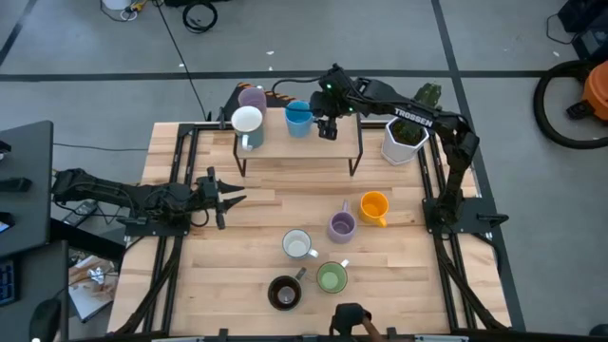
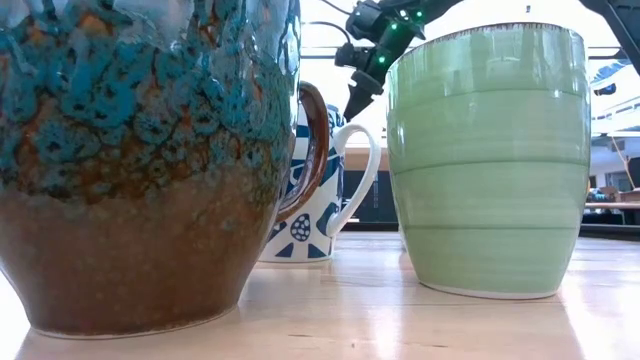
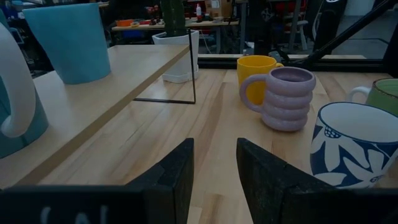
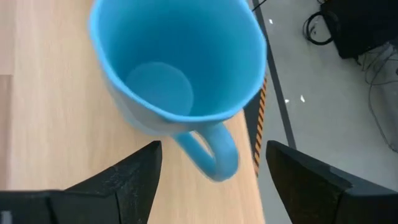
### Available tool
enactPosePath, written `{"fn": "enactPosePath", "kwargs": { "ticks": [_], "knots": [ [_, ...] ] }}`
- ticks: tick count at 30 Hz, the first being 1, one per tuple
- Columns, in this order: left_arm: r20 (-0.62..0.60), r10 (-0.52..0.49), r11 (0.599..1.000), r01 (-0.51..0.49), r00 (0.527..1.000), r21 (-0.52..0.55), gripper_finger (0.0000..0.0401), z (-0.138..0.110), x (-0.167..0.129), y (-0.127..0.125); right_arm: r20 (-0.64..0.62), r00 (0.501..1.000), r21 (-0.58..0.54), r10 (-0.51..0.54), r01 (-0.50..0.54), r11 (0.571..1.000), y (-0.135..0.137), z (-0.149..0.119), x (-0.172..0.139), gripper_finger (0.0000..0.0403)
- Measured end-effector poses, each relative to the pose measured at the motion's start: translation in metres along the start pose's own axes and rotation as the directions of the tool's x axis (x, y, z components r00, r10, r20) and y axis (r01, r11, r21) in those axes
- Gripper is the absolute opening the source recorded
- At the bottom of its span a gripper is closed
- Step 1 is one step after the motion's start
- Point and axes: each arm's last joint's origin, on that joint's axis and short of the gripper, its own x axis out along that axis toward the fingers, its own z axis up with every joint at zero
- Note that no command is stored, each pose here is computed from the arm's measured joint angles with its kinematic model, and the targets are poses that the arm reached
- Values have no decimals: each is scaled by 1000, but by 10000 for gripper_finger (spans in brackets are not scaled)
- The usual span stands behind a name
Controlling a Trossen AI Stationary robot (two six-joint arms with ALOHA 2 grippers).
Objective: Place coffee mugs
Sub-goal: Put the blue mug on the shelf
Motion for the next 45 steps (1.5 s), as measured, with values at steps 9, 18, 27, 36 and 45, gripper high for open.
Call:
{"fn": "enactPosePath", "kwargs": {
  "ticks": [9, 18, 27, 36, 45],
  "knots": [
    [-2, 0, 1000, 0, 1000, 1, 128, 0, 0, 0, 16, 1000, -21, -6, 6, 1000, 12, 8, -9, 295],
    [-8, 0, 1000, 0, 1000, 5, 128, -1, 0, 0, 129, 991, -12, -40, 42, 999, 22, 23, -37, 295],
    [12, 0, 1000, 0, 1000, -4, 128, 1, 0, 0, 210, 972, -2, -106, 109, 994, 68, 53, -30, 276],
    [26, 8, 1000, -8, 1000, 10, 128, 3, 0, 0, 226, 969, 53, -103, 94, 994, 69, 60, -19, 265],
    [42, 18, 999, -19, 999, 32, 128, 4, 0, 1, 282, 957, 95, -66, 40, 995, 42, 87, -31, 265]
  ]
}}
